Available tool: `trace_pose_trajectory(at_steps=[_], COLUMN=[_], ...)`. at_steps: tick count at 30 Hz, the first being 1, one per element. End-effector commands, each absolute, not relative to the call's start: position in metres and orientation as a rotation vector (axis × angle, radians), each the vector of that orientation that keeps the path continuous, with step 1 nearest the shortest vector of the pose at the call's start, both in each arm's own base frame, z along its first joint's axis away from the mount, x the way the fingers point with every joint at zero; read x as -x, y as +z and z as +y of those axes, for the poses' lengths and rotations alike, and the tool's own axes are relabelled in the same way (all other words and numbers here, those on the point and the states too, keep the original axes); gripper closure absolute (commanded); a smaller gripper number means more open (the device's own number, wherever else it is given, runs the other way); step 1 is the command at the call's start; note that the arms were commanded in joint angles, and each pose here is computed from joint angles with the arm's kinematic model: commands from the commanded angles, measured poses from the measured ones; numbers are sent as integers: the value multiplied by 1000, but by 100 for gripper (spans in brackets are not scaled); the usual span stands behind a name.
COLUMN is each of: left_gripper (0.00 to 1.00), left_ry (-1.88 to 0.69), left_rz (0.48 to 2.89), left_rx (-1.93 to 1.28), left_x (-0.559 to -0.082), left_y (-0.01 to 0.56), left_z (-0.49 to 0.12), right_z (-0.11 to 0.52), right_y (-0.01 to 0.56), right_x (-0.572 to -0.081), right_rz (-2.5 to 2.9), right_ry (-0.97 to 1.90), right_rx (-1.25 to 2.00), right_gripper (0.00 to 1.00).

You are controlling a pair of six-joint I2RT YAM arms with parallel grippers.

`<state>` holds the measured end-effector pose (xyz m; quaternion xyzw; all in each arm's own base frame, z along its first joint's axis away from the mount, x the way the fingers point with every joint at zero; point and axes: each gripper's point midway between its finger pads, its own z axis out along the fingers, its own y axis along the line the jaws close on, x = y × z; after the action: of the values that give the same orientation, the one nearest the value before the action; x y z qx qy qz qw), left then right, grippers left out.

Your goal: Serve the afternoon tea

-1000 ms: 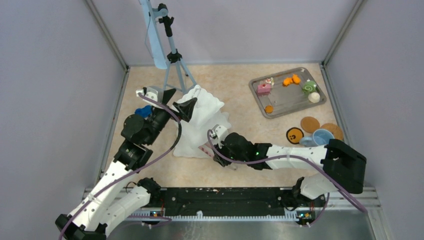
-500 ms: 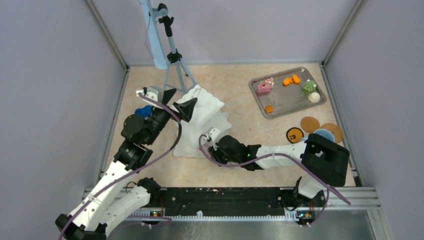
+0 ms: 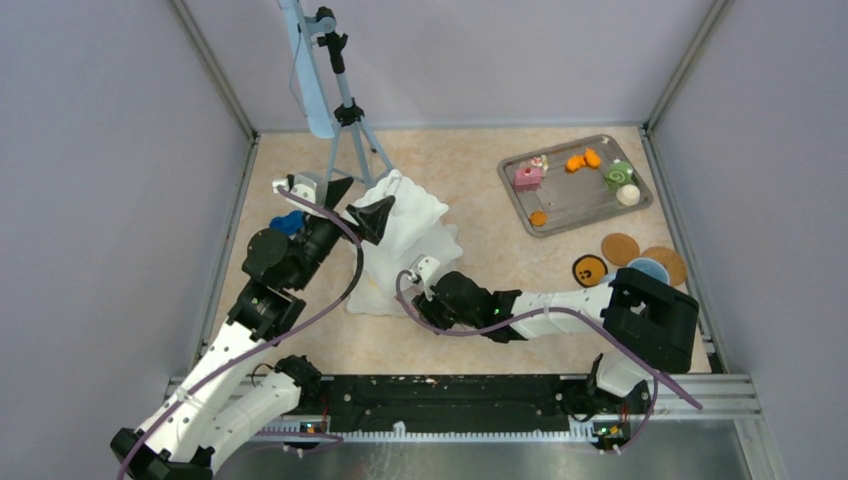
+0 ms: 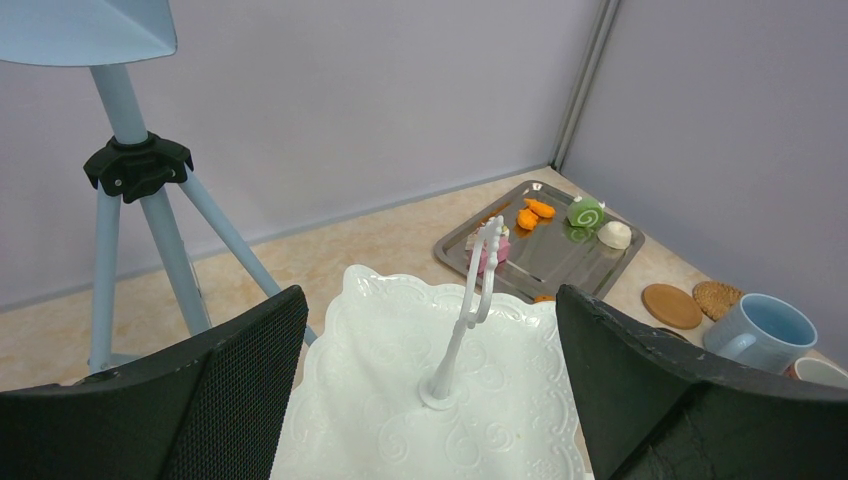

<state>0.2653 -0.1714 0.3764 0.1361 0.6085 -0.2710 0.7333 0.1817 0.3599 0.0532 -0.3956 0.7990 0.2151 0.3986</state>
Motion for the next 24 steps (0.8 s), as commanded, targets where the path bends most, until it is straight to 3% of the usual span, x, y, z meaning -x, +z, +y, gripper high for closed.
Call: trace_pose_trajectory(at_steps=[1, 16, 24], left_gripper=[1, 1, 1], left_ry=[-609, -609, -608], left_rz=[1279, 1293, 1289], left_rx=[-300, -298, -295], left_x=[-262, -266, -264], left_y=[397, 393, 394], left_z=[-171, -173, -171], right_z=[379, 297, 227], right_y=[91, 78, 103], right_x=[-181, -139, -117], right_rz=[1930, 2254, 2428], right_ry=[607, 542, 499], right_rx=[962, 828, 461], right_gripper=[54, 55, 57])
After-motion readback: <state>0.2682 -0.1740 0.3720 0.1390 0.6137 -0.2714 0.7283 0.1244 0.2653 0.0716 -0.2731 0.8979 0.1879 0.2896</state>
